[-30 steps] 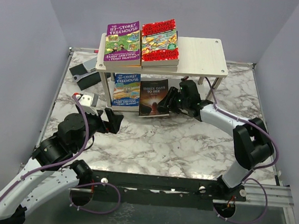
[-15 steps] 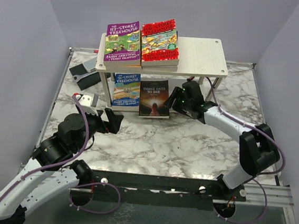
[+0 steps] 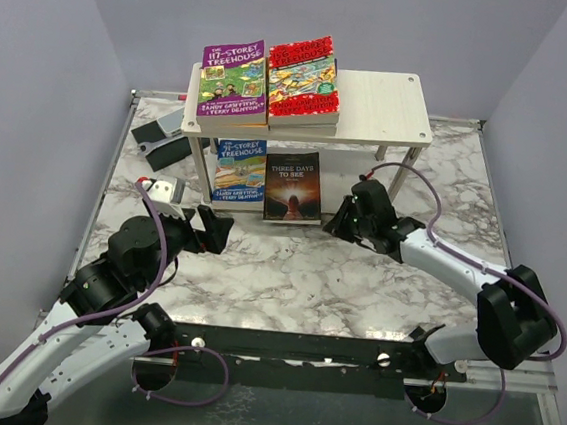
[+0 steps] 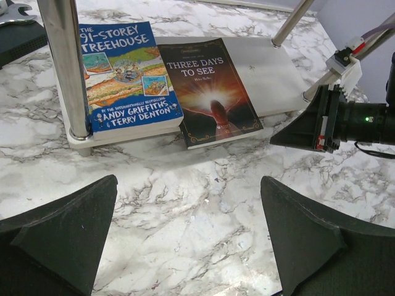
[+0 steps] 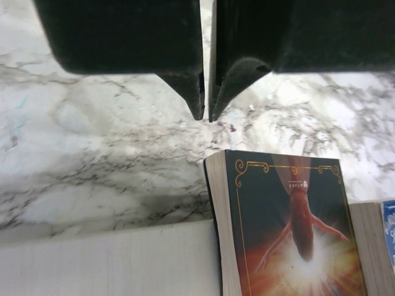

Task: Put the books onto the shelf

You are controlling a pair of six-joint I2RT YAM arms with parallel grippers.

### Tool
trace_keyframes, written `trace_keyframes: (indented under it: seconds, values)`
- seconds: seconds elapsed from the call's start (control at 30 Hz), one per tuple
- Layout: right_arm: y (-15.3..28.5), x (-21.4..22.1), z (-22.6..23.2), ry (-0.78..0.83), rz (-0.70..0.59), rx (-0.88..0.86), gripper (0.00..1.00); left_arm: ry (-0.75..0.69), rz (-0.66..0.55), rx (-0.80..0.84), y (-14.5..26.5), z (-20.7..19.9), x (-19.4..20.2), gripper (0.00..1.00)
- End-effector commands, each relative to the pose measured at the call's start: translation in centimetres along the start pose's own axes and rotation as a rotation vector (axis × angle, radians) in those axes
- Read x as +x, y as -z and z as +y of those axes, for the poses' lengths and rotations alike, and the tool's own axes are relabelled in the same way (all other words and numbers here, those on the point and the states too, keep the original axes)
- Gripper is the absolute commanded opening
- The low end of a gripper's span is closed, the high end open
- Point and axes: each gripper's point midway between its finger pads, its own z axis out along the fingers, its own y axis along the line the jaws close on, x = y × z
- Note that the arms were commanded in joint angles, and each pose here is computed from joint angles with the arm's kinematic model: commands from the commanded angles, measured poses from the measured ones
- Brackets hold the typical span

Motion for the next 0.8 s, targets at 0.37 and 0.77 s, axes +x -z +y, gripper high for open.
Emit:
trace_keyframes:
  seconds: [0.37,0.77]
  values:
    - [-4.2,2.6,4.9,0.001,0.127,-0.110,0.01,-0.005,-0.020,-0.015,-0.1,0.3,-0.2,0.99]
    - [-7.0,0.3,6.0,0.016,0.085,-0.070,0.01,-0.008,-0.013,-0.018,-0.3,0.4,0.0,0.99]
